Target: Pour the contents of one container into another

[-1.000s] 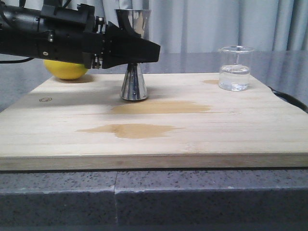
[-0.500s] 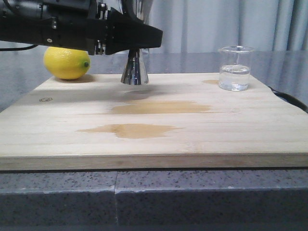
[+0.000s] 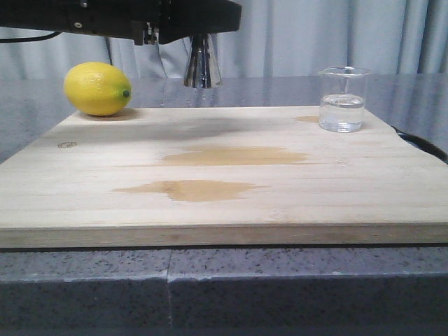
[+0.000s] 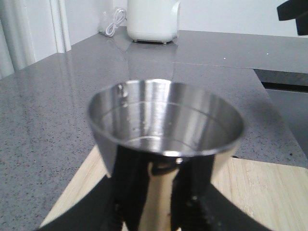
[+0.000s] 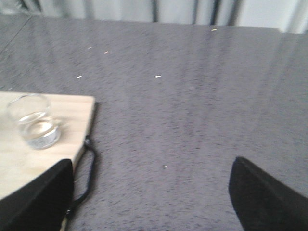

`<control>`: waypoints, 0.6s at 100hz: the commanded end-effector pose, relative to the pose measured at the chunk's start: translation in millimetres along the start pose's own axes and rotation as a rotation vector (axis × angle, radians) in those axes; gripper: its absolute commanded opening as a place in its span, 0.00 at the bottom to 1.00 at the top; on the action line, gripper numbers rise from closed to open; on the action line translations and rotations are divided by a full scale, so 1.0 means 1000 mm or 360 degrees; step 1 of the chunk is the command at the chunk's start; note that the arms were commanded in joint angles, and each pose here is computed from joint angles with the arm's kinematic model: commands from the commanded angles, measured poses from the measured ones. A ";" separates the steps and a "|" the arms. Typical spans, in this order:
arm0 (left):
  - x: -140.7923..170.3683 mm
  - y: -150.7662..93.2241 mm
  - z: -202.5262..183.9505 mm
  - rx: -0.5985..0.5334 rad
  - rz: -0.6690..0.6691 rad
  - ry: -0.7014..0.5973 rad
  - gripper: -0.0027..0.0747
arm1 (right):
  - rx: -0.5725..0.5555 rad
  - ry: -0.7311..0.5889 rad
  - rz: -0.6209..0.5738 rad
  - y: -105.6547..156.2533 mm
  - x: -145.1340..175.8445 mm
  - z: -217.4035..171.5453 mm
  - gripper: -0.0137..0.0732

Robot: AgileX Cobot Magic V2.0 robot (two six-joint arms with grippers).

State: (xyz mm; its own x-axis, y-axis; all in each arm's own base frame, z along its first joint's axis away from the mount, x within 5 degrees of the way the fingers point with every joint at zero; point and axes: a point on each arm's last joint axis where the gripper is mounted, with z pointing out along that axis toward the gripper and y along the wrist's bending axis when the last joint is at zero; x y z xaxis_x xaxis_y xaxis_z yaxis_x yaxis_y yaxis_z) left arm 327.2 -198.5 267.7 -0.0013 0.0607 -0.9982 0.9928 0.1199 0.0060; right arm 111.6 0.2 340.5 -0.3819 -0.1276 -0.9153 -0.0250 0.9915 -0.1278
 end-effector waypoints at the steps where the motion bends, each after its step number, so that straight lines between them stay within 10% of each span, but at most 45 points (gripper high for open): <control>1: -0.041 -0.013 -0.002 0.0096 0.0070 -0.0261 0.29 | -0.0095 -0.0157 -0.0074 0.007 -0.021 0.004 0.82; 60: -0.040 -0.012 -0.002 0.0079 0.0069 -0.0251 0.29 | -0.0506 -0.0098 -0.0113 0.063 -0.068 0.059 0.82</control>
State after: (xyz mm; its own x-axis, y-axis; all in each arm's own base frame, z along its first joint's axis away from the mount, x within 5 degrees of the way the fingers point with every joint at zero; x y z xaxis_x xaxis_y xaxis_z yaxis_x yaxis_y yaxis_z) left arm 327.0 -198.5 267.4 -0.0002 0.0638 -0.9980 0.9930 0.1179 0.0074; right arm 180.1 62.2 356.2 -0.4103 -0.2376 -0.8805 -0.3276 0.9394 -0.1009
